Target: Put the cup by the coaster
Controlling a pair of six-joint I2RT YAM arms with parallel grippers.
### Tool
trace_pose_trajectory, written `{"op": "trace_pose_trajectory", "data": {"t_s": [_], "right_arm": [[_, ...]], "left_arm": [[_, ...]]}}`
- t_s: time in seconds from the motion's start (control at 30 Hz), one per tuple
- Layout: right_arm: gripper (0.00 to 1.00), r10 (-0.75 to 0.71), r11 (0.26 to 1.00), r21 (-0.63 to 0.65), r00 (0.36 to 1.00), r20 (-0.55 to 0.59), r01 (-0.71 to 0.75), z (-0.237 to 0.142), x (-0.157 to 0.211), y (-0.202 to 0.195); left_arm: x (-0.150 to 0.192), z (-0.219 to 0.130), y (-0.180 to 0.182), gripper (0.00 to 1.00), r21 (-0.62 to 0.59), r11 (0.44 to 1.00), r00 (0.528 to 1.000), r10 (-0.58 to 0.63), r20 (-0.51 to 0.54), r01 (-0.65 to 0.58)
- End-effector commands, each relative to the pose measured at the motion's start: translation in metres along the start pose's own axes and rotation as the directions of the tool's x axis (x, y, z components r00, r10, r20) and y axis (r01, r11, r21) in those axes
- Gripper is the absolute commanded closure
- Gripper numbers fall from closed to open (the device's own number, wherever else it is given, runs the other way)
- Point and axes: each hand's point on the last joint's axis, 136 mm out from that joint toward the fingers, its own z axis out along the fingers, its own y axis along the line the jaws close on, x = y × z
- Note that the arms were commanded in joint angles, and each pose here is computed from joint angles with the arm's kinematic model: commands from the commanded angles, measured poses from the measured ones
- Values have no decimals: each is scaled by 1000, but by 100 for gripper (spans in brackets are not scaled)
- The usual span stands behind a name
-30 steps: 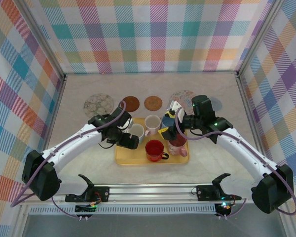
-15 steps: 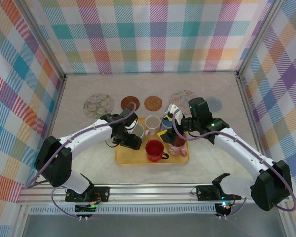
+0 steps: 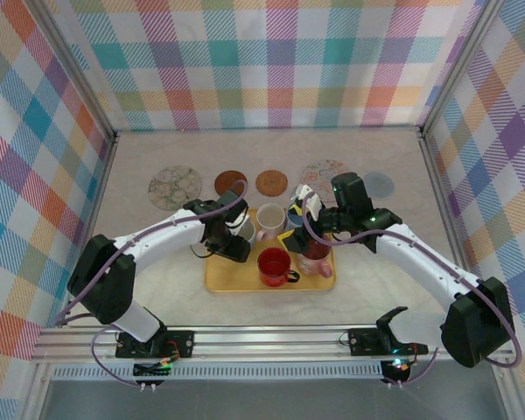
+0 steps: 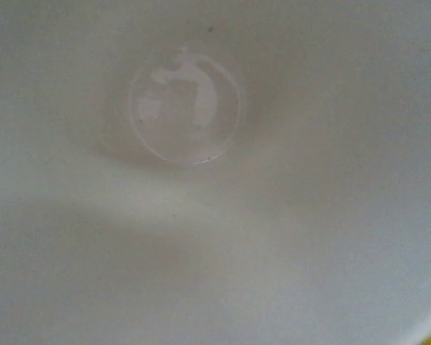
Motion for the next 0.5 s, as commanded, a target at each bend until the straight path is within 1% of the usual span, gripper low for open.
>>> {"op": "trace_pose_trajectory", "data": {"t_s": [0.0,0.07,0.17,0.27,0.47], "right_arm": [[1,-7,1000,-17,1000,16,7,4,-1,2],[1,-12,1000,-11,1000,15,12,4,0,1],[1,-19,1000,-6,1000,22,19,4,0,1],[1,-20,1000,-2,999,26,21,4,-2,0],[1,-22,1000,2,999,30,21,5,-3,-2]], "left_arm": [[-10,-1,-5,51,-3,999,999,36,28,-36],[-10,1,-6,54,6,999,999,35,22,-36],[-9,4,-6,55,6,999,999,34,16,-34],[-10,4,-7,59,11,999,999,32,13,-32],[-13,0,-5,61,-3,1000,999,30,29,-30]]}}
